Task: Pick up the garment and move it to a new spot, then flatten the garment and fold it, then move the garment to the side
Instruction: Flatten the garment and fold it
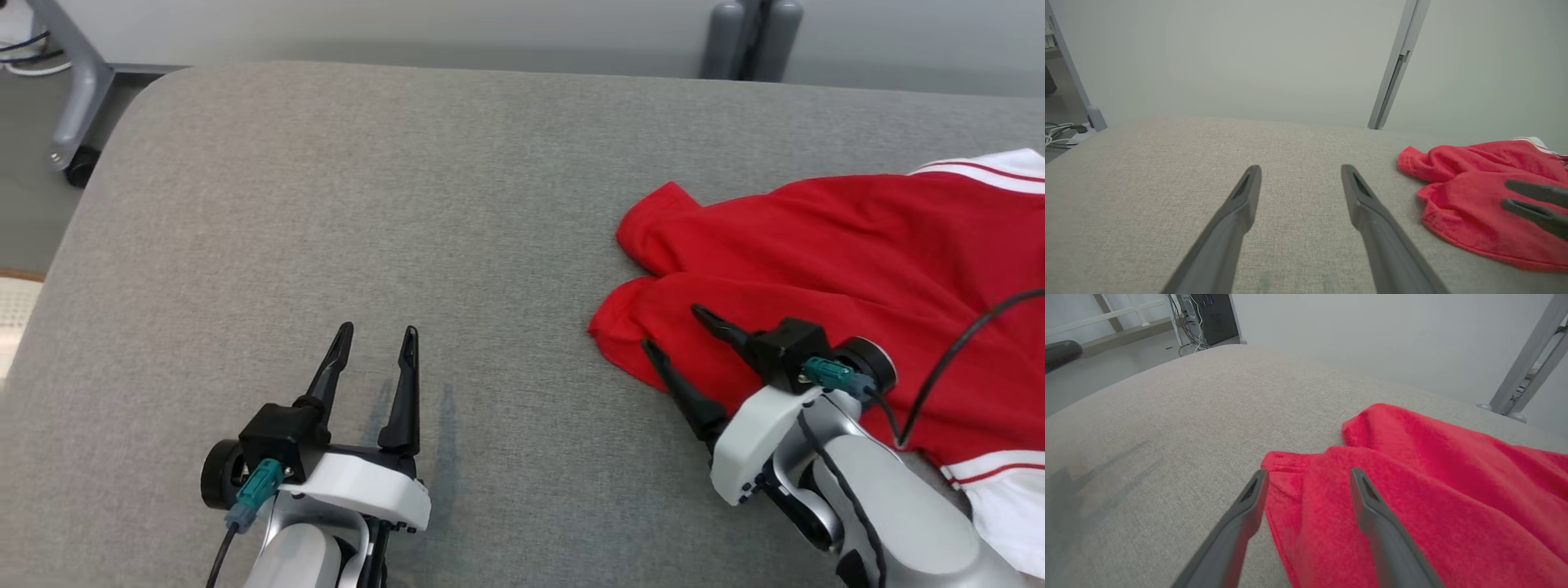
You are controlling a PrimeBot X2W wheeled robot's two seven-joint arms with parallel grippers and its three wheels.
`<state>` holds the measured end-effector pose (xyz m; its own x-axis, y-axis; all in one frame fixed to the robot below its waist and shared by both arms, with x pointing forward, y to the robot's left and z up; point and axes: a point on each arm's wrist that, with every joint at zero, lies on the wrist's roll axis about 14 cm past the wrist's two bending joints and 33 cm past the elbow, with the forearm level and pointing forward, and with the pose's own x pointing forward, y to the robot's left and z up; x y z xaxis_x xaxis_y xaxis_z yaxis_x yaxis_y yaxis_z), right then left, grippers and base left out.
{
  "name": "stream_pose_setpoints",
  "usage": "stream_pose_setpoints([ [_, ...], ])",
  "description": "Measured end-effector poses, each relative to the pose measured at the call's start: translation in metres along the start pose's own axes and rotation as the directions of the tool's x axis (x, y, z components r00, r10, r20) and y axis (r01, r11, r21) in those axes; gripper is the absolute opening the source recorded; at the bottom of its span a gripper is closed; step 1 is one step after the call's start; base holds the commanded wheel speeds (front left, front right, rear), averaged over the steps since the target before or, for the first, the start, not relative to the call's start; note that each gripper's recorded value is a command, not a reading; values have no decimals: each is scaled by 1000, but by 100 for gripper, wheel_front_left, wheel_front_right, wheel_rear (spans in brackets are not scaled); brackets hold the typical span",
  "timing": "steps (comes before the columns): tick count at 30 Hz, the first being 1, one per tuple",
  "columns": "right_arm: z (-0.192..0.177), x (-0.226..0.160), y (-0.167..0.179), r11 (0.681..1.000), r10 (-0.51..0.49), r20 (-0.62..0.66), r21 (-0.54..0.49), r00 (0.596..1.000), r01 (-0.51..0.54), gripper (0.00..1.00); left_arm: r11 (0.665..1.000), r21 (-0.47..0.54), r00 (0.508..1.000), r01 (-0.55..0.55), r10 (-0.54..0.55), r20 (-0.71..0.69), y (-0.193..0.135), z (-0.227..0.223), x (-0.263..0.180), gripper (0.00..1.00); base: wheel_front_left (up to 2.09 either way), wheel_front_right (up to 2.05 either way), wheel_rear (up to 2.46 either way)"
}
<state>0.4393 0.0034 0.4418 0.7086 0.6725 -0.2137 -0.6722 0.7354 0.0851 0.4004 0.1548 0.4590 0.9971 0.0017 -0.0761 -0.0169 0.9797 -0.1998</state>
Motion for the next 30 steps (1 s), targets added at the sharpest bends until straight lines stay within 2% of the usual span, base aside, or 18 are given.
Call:
stream_pose_setpoints([
  [8, -24, 44, 36, 986, 143, -104, -69, 984, -150, 100, 995, -8, 995, -104, 104, 12, 31, 7, -14, 100, 0, 0, 0],
  [14, -48, 56, 28, 970, 130, -230, -173, 965, -172, 100, 987, -13, 986, -163, 163, 19, 47, 10, -24, 100, 0, 0, 0],
  [15, -49, 57, 27, 968, 127, -238, -184, 963, -173, 89, 986, -14, 986, -166, 166, 18, 47, 10, -24, 100, 0, 0, 0],
  [16, -50, 58, 27, 965, 127, -245, -193, 961, -177, 72, 986, -14, 986, -165, 166, 18, 47, 10, -24, 100, 0, 0, 0],
  [17, -52, 59, 28, 963, 127, -252, -199, 959, -180, 47, 986, -16, 986, -165, 165, 19, 47, 10, -24, 100, 0, 0, 0],
  [19, -53, 60, 31, 960, 130, -261, -209, 956, -188, 33, 986, -20, 986, -165, 166, 18, 47, 10, -24, 100, 0, 0, 0],
  [20, -54, 61, 32, 959, 131, -265, -212, 955, -190, 18, 986, -21, 986, -165, 165, 18, 46, 10, -23, 100, 0, 0, 0],
  [21, -54, 61, 32, 957, 132, -267, -218, 955, -193, 0, 986, -21, 986, -164, 164, 18, 46, 10, -23, 100, 0, 0, 0],
  [26, -45, 65, 39, 955, 147, -230, -219, 962, -198, 0, 987, -22, 987, -157, 157, 20, 44, 10, -22, 100, 0, 0, 0],
  [30, -30, 70, 69, 957, 211, -167, -166, 963, -238, 0, 988, -22, 988, -154, 154, 22, 43, 11, -23, 100, 0, 0, 0],
])
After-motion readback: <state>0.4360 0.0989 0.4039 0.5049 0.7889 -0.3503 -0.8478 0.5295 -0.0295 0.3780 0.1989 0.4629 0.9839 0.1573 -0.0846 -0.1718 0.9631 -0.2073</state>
